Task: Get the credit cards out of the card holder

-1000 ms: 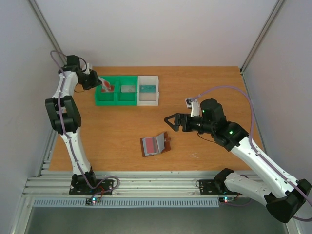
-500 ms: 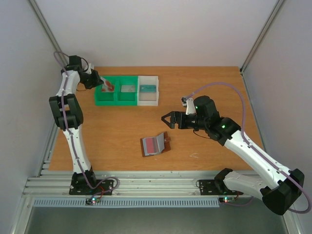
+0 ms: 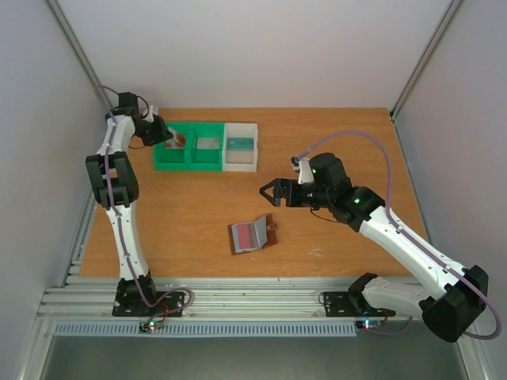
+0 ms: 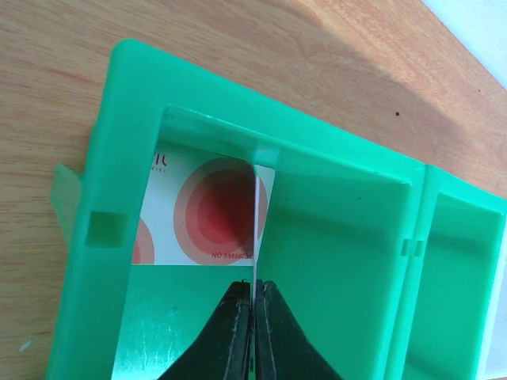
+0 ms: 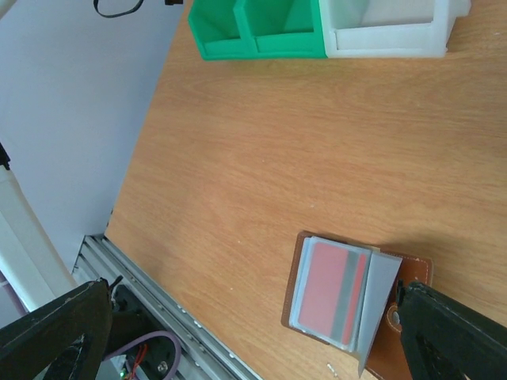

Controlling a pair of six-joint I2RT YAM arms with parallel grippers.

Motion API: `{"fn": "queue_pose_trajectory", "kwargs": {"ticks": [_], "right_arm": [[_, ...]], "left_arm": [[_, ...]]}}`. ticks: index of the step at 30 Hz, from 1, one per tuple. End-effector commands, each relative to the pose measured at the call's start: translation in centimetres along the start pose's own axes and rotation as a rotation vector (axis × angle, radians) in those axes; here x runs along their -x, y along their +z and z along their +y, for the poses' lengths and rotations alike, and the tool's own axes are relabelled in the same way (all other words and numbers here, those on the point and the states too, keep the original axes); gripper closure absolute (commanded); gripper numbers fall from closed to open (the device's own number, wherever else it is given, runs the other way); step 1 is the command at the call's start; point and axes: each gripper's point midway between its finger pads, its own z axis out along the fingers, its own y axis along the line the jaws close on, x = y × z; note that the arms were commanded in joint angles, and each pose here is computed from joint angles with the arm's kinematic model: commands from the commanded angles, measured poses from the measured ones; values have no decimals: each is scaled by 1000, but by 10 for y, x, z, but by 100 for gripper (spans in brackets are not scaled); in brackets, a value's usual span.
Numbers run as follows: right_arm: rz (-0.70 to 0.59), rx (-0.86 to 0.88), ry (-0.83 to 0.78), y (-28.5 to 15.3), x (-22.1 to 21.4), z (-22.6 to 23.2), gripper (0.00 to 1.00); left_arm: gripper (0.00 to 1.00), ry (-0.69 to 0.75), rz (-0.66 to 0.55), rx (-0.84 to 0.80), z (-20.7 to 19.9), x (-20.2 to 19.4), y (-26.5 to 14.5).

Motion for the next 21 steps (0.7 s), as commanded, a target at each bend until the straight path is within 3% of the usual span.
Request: {"fn": "queue_pose_trajectory", "kwargs": {"ticks": [1,21], "right_arm": [[-50,12,-39,-5,16,10,2],[-40,-44,-21,-1,16,-1,2]], "left_arm": [[94,39,-18,-1,-1,8,6],[83,73,-111,42,0,31,0]]}}
